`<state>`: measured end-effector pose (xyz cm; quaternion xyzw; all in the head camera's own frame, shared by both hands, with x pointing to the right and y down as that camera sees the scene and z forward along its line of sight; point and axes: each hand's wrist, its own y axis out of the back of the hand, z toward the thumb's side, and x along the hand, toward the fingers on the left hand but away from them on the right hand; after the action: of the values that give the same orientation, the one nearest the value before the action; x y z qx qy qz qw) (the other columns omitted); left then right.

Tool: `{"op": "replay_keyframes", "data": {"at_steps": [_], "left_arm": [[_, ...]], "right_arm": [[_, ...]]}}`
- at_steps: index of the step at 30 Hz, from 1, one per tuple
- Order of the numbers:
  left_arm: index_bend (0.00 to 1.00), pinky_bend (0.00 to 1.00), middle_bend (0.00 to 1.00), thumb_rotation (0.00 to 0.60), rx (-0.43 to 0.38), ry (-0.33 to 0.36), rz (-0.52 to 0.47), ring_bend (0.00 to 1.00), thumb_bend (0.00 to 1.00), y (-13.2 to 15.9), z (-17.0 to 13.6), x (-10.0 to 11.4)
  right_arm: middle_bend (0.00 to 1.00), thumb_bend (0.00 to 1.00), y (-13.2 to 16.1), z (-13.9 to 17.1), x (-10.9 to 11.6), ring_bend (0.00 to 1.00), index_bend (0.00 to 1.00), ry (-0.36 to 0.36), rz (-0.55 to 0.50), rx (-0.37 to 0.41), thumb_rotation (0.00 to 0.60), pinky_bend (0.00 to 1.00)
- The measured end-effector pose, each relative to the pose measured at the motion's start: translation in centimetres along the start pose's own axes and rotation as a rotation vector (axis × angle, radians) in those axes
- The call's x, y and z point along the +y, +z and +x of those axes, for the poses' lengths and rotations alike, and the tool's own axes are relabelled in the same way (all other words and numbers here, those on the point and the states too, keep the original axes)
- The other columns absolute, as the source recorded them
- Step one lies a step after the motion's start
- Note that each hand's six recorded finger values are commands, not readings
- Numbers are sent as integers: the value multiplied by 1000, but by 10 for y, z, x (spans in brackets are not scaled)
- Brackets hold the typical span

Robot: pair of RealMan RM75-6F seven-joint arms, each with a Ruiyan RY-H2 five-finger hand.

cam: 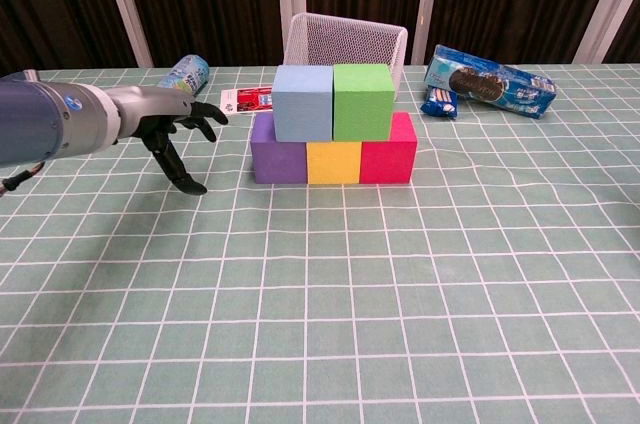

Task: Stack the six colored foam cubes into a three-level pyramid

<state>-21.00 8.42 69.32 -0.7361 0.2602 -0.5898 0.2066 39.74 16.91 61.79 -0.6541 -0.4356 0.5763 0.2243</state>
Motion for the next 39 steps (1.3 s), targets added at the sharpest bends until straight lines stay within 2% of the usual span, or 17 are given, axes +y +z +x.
{"op": "replay_keyframes", "data": {"at_steps": [9, 15, 22, 28, 31, 39], "left_arm": [[1, 52, 92, 600, -40, 105, -52, 16, 120, -17, -40, 29], [0, 52, 75, 600, -67, 234, -96, 16, 110, -33, -75, 52], [0, 52, 64, 600, -90, 394, -140, 16, 110, -59, -129, 76], [0, 52, 44, 600, -77, 490, -133, 15, 110, -79, -163, 91], [0, 52, 44, 600, -65, 510, -135, 15, 110, -87, -172, 95], [0, 52, 42, 600, -74, 504, -157, 15, 110, -89, -178, 99]], "right_arm": [[0, 313, 3, 1, 3, 0, 0, -5, 8, 5, 600, 0], [0, 313, 2, 1, 9, 0, 0, -15, 10, -15, 600, 0], [0, 278, -7, -1, 16, 0, 0, -18, -7, -85, 600, 0], [0, 277, -14, -1, 14, 0, 0, 9, 7, -142, 600, 0], [0, 278, -15, -2, 11, 0, 0, 20, 11, -160, 600, 0], [0, 274, -27, -12, 3, 0, 0, 66, 3, -237, 600, 0]]}}
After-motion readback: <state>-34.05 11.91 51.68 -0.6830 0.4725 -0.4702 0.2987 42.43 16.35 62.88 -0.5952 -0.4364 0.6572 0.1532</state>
